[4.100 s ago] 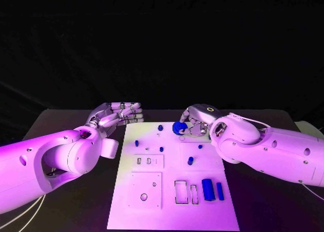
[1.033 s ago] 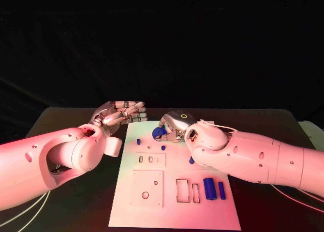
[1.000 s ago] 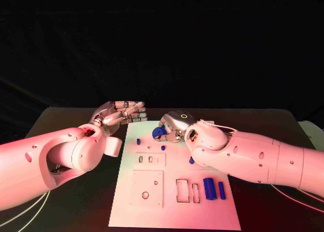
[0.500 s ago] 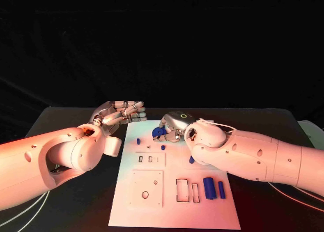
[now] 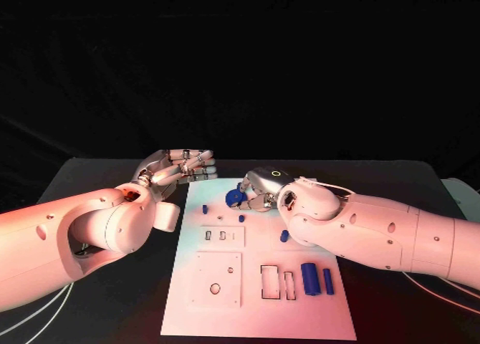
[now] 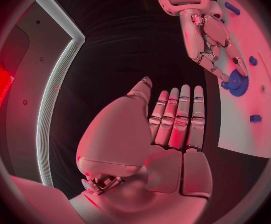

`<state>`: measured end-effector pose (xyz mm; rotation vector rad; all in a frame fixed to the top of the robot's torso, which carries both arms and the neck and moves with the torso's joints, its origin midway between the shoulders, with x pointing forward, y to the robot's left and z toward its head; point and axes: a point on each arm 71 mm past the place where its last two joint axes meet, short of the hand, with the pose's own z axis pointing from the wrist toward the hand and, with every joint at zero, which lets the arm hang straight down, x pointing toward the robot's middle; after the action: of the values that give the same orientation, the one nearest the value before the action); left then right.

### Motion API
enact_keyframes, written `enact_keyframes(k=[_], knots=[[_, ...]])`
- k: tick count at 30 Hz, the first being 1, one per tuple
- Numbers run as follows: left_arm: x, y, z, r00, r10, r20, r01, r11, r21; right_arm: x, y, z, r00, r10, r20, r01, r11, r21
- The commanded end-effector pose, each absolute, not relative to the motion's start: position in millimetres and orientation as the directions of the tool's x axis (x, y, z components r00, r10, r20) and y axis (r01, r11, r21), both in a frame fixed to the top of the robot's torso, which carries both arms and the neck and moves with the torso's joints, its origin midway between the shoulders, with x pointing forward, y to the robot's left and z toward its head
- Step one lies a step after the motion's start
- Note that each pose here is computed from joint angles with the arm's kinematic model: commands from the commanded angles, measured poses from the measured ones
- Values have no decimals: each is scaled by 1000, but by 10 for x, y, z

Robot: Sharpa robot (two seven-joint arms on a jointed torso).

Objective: Assemble the parts on the task board

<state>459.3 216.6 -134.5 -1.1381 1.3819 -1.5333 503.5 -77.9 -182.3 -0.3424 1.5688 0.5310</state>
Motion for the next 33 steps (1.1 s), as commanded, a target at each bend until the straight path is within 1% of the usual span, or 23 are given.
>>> enact_keyframes(k=[1,5,8,12,14,16,17,21,24,28,33], knots=[[4591,2154,-1331,-323,-938,128,-21,-128,-992,4988,-837,-1750,-17,177,-984,-538,828,158],[4596,2171,-1333,-319,-939,127,-21,-127,-992,4931,-1034,-1678,9,245,-969,-534,821,203],[4604,2187,-1336,-315,-941,125,-20,-125,-992,4901,-1241,-1623,-1,307,-952,-518,814,264],[4619,2208,-1342,-309,-943,123,-20,-123,-992,4882,-1577,-1561,-62,386,-920,-490,791,365],[4628,2215,-1345,-306,-944,122,-19,-122,-992,4883,-1810,-1543,-102,418,-903,-463,783,415],[4634,2217,-1348,-305,-944,122,-19,-122,-992,4886,-1988,-1542,-123,431,-894,-440,784,439],[4635,2218,-1349,-305,-944,122,-19,-122,-992,4887,-2028,-1543,-127,433,-892,-434,784,443],[4648,2223,-1355,-303,-945,121,-19,-121,-992,4903,-2379,-1562,-156,440,-885,-386,797,464],[4656,2220,-1359,-303,-945,121,-19,-121,-992,4901,-2569,-1579,-164,436,-885,-363,807,465],[4665,2219,-1363,-303,-945,121,-20,-121,-992,4890,-2702,-1615,-175,425,-888,-346,818,460],[4677,2223,-1368,-301,-946,121,-20,-120,-993,4901,-2784,-1685,-187,401,-897,-331,834,442]])
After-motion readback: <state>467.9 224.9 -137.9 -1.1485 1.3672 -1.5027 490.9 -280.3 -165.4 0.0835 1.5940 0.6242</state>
